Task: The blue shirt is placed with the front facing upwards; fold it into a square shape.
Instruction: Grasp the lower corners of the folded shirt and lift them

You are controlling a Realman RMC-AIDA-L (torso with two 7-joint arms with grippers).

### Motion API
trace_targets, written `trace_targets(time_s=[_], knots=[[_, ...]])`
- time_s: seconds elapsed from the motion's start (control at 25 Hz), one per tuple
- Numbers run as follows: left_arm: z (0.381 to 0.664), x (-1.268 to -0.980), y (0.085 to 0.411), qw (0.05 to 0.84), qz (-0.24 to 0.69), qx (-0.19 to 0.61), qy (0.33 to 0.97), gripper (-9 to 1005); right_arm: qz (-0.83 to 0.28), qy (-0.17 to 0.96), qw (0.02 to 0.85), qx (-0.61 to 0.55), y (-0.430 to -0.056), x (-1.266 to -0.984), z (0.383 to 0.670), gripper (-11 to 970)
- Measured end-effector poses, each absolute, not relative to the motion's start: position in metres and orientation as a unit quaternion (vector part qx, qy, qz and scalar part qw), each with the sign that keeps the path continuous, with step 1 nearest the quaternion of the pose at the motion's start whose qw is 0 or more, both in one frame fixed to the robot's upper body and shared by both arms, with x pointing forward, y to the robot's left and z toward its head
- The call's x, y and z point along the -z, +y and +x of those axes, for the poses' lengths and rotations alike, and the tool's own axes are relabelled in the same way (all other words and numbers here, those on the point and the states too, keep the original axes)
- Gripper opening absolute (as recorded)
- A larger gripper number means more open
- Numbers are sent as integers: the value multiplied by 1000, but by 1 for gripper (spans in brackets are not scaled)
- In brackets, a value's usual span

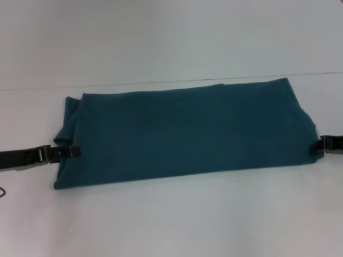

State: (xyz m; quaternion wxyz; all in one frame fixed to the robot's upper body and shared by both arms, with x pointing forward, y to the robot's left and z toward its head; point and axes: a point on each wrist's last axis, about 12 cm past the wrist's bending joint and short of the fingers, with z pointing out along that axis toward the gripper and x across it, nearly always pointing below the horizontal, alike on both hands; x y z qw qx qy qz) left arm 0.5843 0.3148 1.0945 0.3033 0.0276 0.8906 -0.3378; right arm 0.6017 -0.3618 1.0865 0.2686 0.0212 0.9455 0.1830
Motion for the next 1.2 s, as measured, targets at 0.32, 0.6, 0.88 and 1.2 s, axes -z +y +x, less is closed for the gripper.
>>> trace_targets(time_s=[0.32, 0.6, 0.88, 1.2], knots=[[580, -1092, 317, 292, 32, 332, 896, 750, 16, 945, 270, -182, -361, -1089, 604, 23], [574, -1095, 324, 266, 54, 311, 911, 751, 12, 945, 273, -180, -359, -1089, 605, 21], [573, -1094, 329, 265, 34, 308, 913, 752, 7, 945, 273, -179, -359, -1088, 604, 21], [576, -1084, 322, 263, 26, 301, 916, 752, 1, 945, 273, -179, -359, -1088, 604, 22]])
